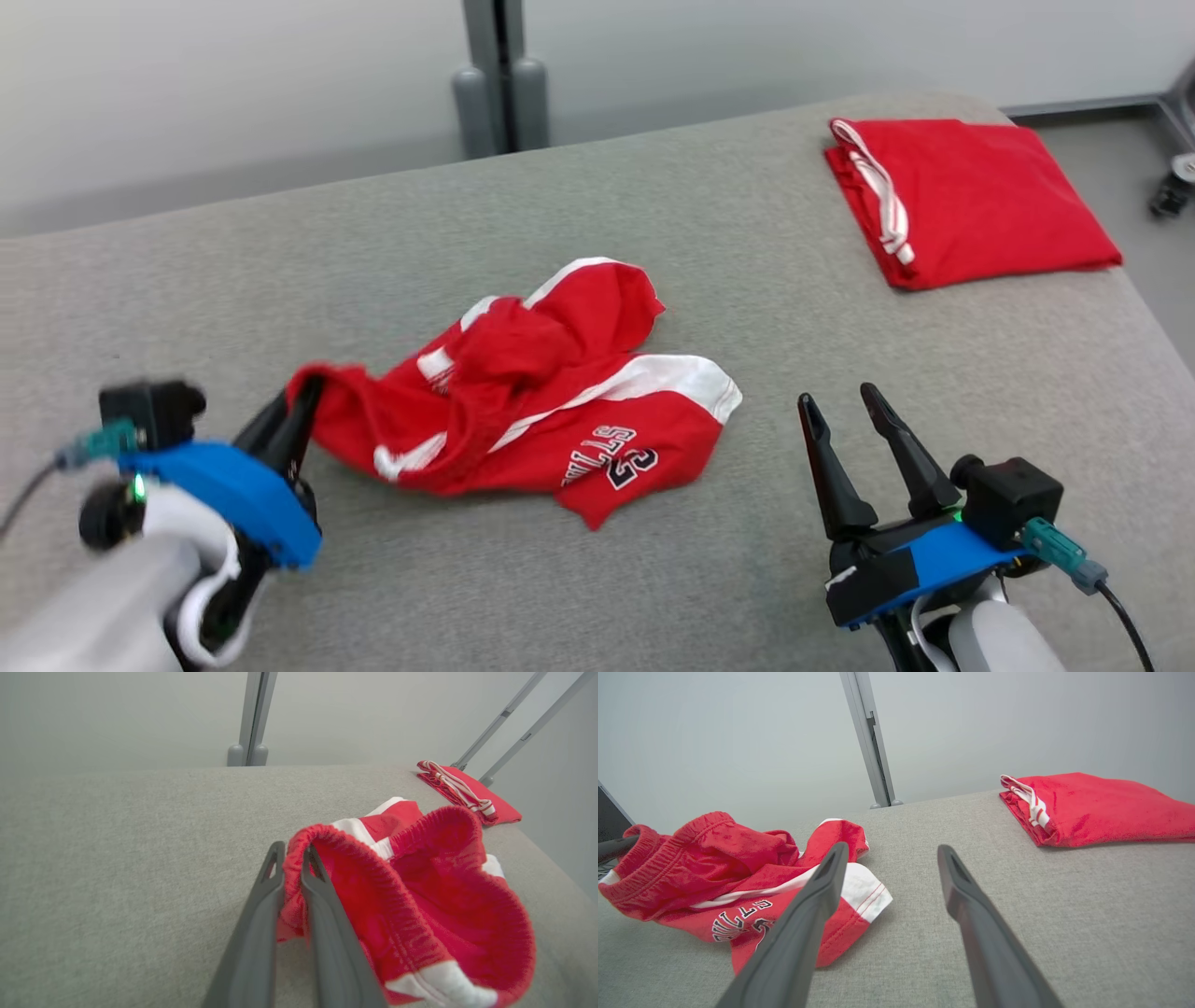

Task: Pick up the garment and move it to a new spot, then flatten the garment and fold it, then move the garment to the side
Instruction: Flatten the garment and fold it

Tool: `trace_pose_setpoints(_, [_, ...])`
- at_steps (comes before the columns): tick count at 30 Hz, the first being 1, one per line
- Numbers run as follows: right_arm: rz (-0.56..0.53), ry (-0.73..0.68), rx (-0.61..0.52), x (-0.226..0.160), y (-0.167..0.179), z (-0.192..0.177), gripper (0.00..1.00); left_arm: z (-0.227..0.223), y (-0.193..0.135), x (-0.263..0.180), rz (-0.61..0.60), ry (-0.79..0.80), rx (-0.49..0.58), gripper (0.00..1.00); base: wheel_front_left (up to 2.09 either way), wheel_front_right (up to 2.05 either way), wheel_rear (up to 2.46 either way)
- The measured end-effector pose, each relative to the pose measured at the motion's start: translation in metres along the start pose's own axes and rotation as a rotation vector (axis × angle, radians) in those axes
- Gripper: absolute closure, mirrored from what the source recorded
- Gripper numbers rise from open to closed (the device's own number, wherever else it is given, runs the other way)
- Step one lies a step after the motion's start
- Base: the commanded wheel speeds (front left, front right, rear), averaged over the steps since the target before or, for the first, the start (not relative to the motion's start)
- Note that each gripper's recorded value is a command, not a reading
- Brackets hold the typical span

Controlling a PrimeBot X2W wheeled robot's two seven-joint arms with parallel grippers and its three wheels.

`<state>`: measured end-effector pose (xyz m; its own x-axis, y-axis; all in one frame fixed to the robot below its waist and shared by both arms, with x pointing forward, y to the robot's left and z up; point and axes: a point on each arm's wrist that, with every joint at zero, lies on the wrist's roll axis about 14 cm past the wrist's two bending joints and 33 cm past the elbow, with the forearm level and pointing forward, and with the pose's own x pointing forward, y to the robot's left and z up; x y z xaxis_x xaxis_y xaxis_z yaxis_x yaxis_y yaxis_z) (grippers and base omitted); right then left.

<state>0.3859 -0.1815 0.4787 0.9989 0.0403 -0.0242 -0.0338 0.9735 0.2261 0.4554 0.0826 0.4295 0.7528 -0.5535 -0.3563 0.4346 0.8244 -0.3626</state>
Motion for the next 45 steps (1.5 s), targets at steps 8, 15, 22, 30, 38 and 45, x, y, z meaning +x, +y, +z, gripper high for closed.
trace_pose_setpoints(8, [0.084,0.006,-0.012,0.006,0.028,0.004,0.0,-0.069,0.042,-0.06,0.342,0.039,-0.163,0.0,0.0,0.0,0.0])
trace_pose_setpoints(15, [0.116,0.019,-0.014,0.007,0.039,0.004,0.0,-0.04,0.027,-0.071,0.335,-0.094,-0.09,0.0,0.0,0.0,0.0])
trace_pose_setpoints(22, [0.111,0.022,-0.008,0.001,0.038,0.004,0.0,-0.068,-0.032,-0.048,0.133,0.089,-0.035,0.0,0.0,0.0,0.0])
trace_pose_setpoints(30, [0.04,0.019,0.002,-0.005,0.015,0.003,0.0,-0.083,-0.062,-0.025,0.014,0.226,-0.013,0.0,0.0,0.0,0.0])
trace_pose_setpoints(38, [0.02,0.021,0.008,-0.006,0.009,0.001,0.0,-0.092,-0.068,-0.026,-0.013,0.289,-0.042,1.0,0.0,0.0,0.0])
trace_pose_setpoints(45, [0.038,0.014,0.013,-0.003,0.014,0.002,0.0,-0.055,-0.083,-0.021,-0.064,0.121,-0.024,1.0,0.0,0.0,0.0])
